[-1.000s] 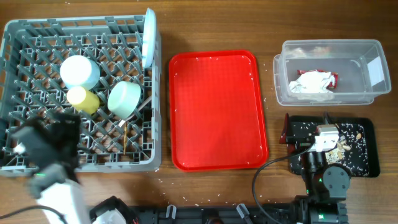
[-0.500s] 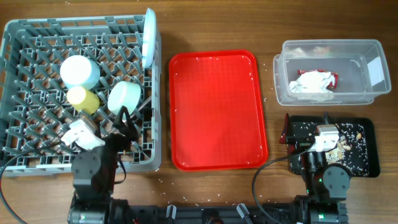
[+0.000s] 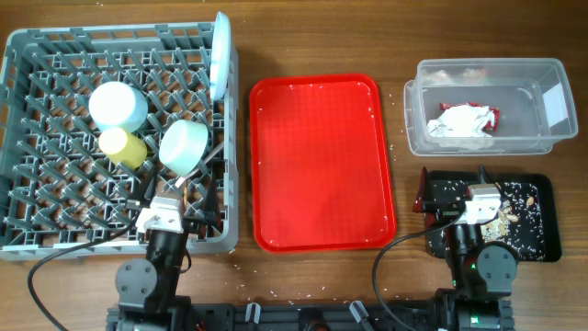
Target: Sort waste into correct bins and load items into the dishwasher rack
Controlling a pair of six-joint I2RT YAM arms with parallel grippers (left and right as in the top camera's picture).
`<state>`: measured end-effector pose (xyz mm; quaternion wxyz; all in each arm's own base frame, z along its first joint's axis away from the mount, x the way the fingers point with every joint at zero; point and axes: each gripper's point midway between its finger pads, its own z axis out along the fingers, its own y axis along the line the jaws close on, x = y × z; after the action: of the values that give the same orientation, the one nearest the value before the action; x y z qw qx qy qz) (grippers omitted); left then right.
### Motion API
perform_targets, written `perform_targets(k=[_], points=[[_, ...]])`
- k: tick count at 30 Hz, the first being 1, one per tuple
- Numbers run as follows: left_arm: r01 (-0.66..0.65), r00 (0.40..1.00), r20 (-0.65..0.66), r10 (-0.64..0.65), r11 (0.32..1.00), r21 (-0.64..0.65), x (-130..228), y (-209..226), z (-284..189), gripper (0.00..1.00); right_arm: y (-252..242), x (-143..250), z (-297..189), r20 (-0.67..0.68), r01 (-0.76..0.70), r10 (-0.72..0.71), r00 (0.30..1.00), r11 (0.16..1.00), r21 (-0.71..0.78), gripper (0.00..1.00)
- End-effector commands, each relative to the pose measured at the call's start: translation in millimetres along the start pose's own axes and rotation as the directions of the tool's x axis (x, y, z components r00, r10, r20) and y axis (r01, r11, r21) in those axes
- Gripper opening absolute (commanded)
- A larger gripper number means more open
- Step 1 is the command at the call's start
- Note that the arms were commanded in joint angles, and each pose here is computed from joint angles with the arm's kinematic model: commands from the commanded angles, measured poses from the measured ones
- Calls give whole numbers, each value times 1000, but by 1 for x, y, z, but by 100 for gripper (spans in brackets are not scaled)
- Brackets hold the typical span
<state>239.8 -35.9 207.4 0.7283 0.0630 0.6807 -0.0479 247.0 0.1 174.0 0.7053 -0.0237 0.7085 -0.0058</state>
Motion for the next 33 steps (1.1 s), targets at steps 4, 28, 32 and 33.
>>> perform_targets(k=[4, 28, 32, 33], points=[[496, 865, 55, -499, 832, -250, 36, 48, -4, 100, -3, -2, 0, 8, -15, 15, 1000, 1000, 14, 100], [293, 946, -90, -312, 940, -174, 51, 31, -2, 100, -3, -1, 0, 7, -15, 15, 1000, 1000, 14, 100], [293, 946, -90, -312, 940, -174, 51, 31, -2, 100, -3, -1, 0, 7, -16, 16, 1000, 1000, 14, 100], [293, 946, -90, -312, 940, -175, 51, 31, -2, 100, -3, -1, 0, 7, -15, 15, 1000, 1000, 14, 100]])
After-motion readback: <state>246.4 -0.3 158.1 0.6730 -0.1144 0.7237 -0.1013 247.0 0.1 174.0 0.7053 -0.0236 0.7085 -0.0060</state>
